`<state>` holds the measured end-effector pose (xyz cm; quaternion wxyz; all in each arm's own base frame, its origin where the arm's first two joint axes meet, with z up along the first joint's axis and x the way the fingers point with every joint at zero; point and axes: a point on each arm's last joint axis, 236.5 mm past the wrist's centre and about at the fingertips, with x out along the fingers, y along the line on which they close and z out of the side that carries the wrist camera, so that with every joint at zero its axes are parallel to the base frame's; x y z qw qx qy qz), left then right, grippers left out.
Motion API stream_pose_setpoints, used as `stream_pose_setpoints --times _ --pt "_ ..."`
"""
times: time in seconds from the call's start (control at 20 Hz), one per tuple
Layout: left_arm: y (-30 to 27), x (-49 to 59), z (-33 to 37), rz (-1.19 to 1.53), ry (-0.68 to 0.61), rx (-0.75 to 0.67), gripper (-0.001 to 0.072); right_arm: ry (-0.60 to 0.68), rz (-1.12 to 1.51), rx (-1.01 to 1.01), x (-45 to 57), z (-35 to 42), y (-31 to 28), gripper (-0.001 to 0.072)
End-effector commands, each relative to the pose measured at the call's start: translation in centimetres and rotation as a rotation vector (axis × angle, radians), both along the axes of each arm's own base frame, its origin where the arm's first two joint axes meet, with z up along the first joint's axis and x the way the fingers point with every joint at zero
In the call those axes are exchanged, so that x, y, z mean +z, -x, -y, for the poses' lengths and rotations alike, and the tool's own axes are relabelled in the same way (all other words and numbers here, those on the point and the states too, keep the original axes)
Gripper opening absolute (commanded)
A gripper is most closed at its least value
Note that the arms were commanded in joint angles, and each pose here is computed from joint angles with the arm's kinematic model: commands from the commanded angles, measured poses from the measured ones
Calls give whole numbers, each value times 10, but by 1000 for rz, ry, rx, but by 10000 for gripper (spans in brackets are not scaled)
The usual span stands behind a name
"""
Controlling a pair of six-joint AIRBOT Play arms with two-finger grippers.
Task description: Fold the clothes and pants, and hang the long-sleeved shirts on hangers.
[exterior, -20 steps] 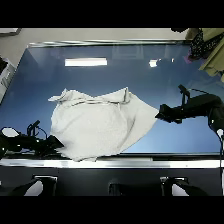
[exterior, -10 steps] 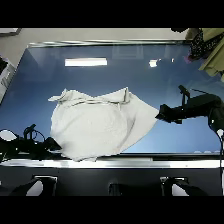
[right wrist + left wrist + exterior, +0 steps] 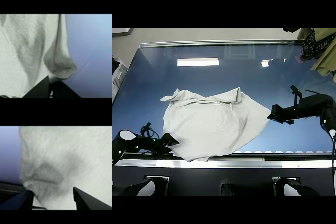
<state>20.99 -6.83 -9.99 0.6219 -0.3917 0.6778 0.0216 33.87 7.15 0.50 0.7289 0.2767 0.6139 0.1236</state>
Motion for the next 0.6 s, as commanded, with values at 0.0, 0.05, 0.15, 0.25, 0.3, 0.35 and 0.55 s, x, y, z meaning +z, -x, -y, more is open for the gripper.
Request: stream_pose_setpoints --times 0.0,0.05,0.15,0.25,0.3,0.35,0.55 --pt "-2 -7 7 4 -17 -31 543 -3 0 -4 2 -1 1 33" --pt "-3 -7 7 10 -21 -27 498 -2 3 -4 3 -1 1 33" --pt "-8 -6 6 24 -25 -21 305 1 17 -4 8 -1 1 33" --pt "-18 1 4 54 -31 -22 35 7 45 -8 15 0 -1 32" --pt "-28 9 2 84 -38 -23 20 9 77 -6 21 -1 -3 32" --pt "-42 20 -1 129 -47 -27 19 4 124 14 29 -3 -6 32" --pt "-119 123 -15 444 -117 -99 18 11 348 33 93 -9 -16 31"
